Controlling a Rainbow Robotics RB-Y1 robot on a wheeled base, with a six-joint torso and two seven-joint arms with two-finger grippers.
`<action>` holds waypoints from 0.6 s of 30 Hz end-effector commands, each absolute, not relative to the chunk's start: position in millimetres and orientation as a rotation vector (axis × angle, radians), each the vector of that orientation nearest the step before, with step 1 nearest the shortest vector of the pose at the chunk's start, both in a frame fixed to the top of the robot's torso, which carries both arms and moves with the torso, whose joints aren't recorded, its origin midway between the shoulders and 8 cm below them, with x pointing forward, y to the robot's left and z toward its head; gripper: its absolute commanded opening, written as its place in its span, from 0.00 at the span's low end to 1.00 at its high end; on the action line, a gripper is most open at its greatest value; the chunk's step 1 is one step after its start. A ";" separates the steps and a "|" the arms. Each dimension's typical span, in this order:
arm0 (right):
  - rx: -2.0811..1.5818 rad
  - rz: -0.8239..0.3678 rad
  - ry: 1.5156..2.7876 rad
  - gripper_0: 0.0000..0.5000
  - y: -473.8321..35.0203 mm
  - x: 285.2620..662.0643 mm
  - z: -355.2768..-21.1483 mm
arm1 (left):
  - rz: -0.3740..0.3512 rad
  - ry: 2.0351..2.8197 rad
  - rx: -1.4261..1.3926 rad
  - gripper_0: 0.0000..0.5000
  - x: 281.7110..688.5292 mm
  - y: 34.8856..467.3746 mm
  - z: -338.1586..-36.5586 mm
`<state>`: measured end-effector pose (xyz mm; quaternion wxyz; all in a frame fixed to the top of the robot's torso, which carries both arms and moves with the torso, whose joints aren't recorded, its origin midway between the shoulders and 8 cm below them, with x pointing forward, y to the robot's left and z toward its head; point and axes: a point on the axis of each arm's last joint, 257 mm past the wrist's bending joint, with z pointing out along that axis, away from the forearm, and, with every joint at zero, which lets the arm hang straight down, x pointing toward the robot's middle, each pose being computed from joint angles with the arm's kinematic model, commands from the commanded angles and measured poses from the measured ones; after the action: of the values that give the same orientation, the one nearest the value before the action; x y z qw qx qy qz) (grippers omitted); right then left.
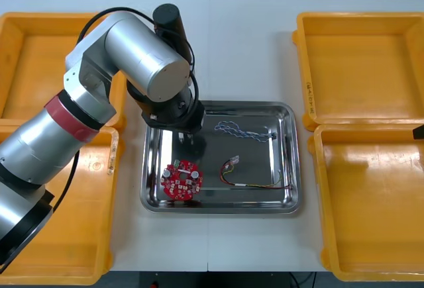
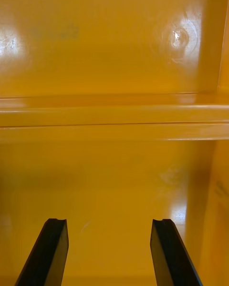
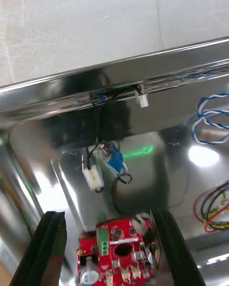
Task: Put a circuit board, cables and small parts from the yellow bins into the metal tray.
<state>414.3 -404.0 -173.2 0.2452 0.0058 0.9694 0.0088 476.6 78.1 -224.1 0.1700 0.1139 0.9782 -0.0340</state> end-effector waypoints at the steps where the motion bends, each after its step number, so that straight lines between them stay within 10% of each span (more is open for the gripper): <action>1: 0.111 -0.045 2.641 1.00 -432.0 407.3 -156.3 | -0.115 2.691 0.261 1.00 488.3 75.5 -171.9; 18: 0.113 -0.041 2.679 1.00 -430.1 398.8 -158.8 | -0.068 2.660 0.184 1.00 487.6 132.1 -120.1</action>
<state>399.0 -409.4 -179.0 0.2144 0.0099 0.9767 0.0016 470.7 116.7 -164.8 0.1834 0.0836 0.9791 -0.0264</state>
